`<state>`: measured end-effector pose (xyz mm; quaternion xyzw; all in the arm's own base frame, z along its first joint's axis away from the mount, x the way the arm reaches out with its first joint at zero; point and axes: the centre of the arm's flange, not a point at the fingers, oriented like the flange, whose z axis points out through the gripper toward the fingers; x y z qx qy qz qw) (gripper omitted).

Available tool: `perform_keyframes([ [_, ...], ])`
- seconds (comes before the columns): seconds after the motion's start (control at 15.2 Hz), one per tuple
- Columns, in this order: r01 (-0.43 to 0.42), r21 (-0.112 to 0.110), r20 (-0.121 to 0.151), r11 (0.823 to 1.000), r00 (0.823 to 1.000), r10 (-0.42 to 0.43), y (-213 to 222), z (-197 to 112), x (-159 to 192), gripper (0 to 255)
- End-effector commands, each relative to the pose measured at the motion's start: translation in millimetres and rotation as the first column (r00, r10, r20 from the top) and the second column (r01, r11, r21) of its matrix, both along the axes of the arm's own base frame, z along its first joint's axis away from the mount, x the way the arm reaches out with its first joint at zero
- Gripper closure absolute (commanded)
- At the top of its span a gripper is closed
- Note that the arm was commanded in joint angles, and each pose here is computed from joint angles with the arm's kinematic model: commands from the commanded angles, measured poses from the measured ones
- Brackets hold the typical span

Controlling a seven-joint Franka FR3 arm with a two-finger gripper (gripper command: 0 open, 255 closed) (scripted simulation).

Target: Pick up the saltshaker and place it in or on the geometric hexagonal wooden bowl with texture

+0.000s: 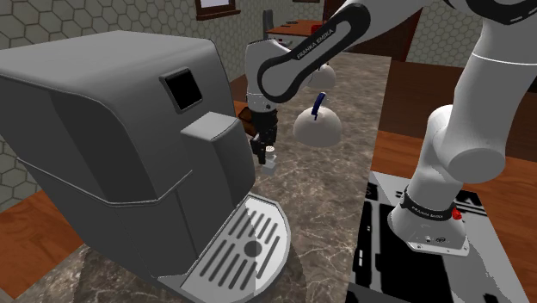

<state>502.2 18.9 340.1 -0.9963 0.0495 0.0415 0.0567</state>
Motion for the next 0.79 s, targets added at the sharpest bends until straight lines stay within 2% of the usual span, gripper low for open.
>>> perform_keyframes([
  [0.0,0.0,0.0,0.0,1.0,1.0,0.0,0.2,8.0,0.5,255],
  [0.73,0.0,0.0,0.0,1.0,1.0,0.0,0.2,66.1,0.5,255],
])
